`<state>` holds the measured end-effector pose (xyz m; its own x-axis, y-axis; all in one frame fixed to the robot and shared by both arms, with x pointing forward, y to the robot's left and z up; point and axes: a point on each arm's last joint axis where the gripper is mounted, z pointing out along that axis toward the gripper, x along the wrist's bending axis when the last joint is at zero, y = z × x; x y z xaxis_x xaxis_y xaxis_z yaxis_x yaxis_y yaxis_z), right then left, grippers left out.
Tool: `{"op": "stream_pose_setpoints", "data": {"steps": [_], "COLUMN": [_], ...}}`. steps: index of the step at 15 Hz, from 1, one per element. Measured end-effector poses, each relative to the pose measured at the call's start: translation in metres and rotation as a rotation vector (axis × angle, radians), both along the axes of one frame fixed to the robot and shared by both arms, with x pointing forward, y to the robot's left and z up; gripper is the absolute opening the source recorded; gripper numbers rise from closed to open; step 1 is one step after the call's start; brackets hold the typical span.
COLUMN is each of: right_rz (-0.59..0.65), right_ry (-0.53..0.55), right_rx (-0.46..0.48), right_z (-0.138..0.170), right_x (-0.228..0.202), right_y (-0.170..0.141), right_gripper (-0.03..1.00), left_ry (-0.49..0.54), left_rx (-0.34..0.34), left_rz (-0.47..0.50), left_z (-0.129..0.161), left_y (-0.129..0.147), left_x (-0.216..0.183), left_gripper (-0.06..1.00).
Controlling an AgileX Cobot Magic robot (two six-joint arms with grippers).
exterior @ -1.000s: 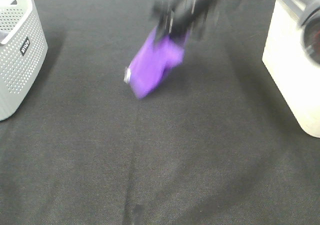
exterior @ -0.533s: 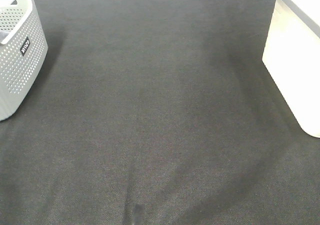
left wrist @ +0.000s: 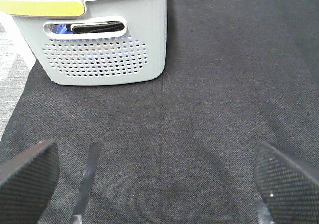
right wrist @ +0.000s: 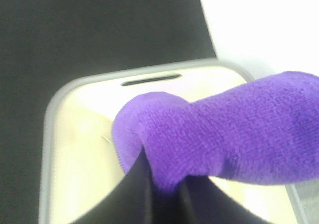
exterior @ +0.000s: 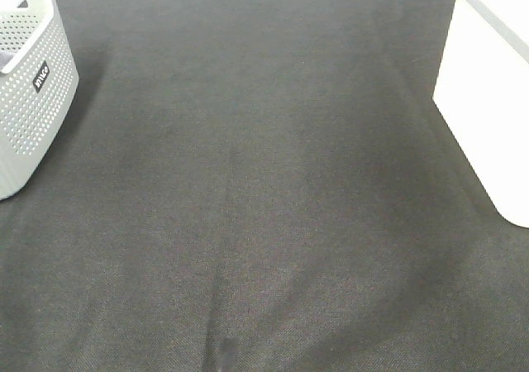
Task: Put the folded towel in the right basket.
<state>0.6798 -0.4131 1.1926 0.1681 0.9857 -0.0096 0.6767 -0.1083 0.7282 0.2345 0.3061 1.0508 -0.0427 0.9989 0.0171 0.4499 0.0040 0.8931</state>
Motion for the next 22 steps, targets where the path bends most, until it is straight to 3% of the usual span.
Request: {"op": "stream_pose_setpoints", "data": {"steps": [2, 3, 5, 6, 7, 11, 13, 14, 16, 18, 20, 22], "right_rz": [0.006, 0.013, 0.017, 0.022, 0.026, 0.049, 0.103, 0.103, 0.184, 0.250, 0.256, 0.251], "right_ry": [0.047, 0.071, 0.117, 0.135, 0.147, 0.151, 0.133, 0.133, 0.082, 0.091, 0.168, 0.152], "right_rx": [0.074, 0.108, 0.126, 0.131, 0.143, 0.136, 0.051, 0.051, 0.042, 0.047, 0.067, 0.074], "right_z": [-0.024, -0.034, -0.049, -0.055, -0.059, -0.058, -0.039, -0.039, -0.008, 0.008, 0.003, -0.005], "right_x": [0.011, 0.016, 0.019, 0.020, 0.020, 0.021, 0.017, 0.017, -0.003, -0.039, -0.089, -0.156], "right_y": [0.000, 0.001, 0.001, 0.001, 0.002, 0.015, 0.055, 0.055, 0.100, 0.130, 0.136, 0.133], "right_gripper": [0.12, 0.27, 0.76, 0.89, 0.94, 0.97, 0.97, 0.97, 0.97, 0.97, 0.97, 0.96], "left_ry": [0.000, 0.000, 0.000, 0.000, 0.000, 0.000, 0.000, 0.000, 0.000, 0.000, 0.000, 0.000], "left_rx": [0.000, 0.000, 0.000, 0.000, 0.000, 0.000, 0.000, 0.000, 0.000, 0.000, 0.000, 0.000], "left_rz": [0.000, 0.000, 0.000, 0.000, 0.000, 0.000, 0.000, 0.000, 0.000, 0.000, 0.000, 0.000], "left_z": [0.000, 0.000, 0.000, 0.000, 0.000, 0.000, 0.000, 0.000, 0.000, 0.000, 0.000, 0.000], "left_y": [0.000, 0.000, 0.000, 0.000, 0.000, 0.000, 0.000, 0.000, 0.000, 0.000, 0.000, 0.000], "left_x": [0.000, 0.000, 0.000, 0.000, 0.000, 0.000, 0.000, 0.000, 0.000, 0.000, 0.000, 0.000], "left_gripper": [0.99, 0.99, 0.99, 0.99, 0.99, 0.99, 0.99, 0.99, 0.99, 0.99, 0.99, 0.99]}}
